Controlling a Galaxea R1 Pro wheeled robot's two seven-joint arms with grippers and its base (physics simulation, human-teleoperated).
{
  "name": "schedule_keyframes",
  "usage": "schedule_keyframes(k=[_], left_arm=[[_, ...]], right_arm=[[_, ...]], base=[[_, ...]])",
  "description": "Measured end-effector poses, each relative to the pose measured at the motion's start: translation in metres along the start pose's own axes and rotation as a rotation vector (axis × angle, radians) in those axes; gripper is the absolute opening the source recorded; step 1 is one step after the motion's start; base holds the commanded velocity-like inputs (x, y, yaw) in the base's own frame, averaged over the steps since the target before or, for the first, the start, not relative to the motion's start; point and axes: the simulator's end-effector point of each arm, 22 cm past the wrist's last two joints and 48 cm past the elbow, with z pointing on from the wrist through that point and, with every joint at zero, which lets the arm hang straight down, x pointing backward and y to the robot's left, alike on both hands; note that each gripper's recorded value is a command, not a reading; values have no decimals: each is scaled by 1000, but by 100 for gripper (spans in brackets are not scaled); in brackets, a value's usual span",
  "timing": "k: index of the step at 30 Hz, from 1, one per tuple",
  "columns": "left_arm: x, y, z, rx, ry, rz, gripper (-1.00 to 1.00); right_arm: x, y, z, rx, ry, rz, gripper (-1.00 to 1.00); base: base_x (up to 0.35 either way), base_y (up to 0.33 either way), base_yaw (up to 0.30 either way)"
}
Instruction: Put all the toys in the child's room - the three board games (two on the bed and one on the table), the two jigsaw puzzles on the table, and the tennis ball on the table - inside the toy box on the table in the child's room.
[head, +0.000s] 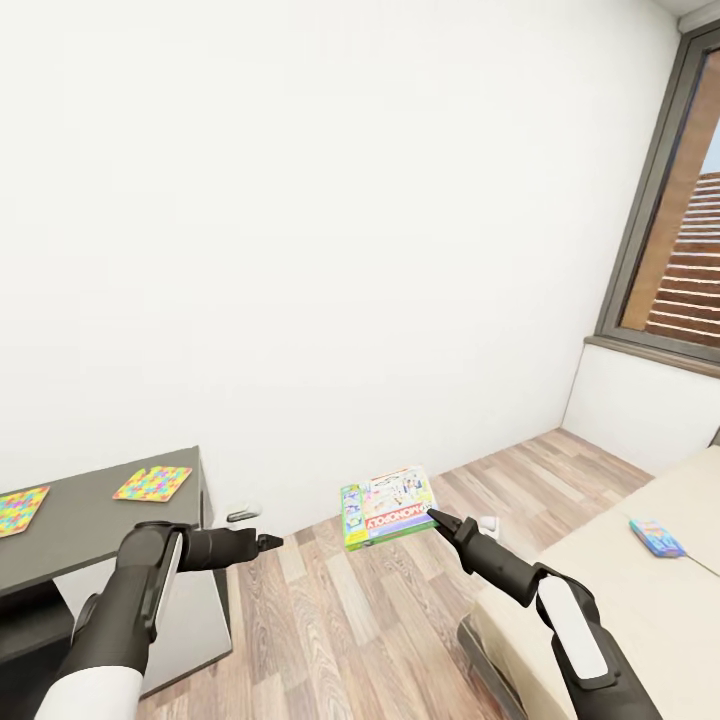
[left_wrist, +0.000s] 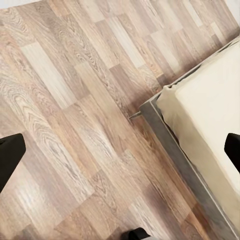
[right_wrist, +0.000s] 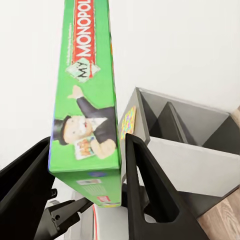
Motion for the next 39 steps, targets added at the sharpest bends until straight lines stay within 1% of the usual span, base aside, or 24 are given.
schedule_keyframes(k=[9, 28, 35, 39], left_arm=[[-2, -2, -2, 6, -5, 0, 100], [-8, -14, -22, 4, -19, 11, 100], [-10, -15, -25, 4, -25, 15, 100], [-11, -16, -25, 4, -26, 16, 100]], right_arm=[[-1, 4, -1, -5, -3, -5, -100], [-2, 26, -10, -15, -9, -21, -100], [-3, 29, -11, -18, -10, -26, -100], [-3, 31, -11, -23, -11, -23, -100]], base=[[0, -1, 53], [0, 0, 218], [0, 0, 226], [0, 0, 103]])
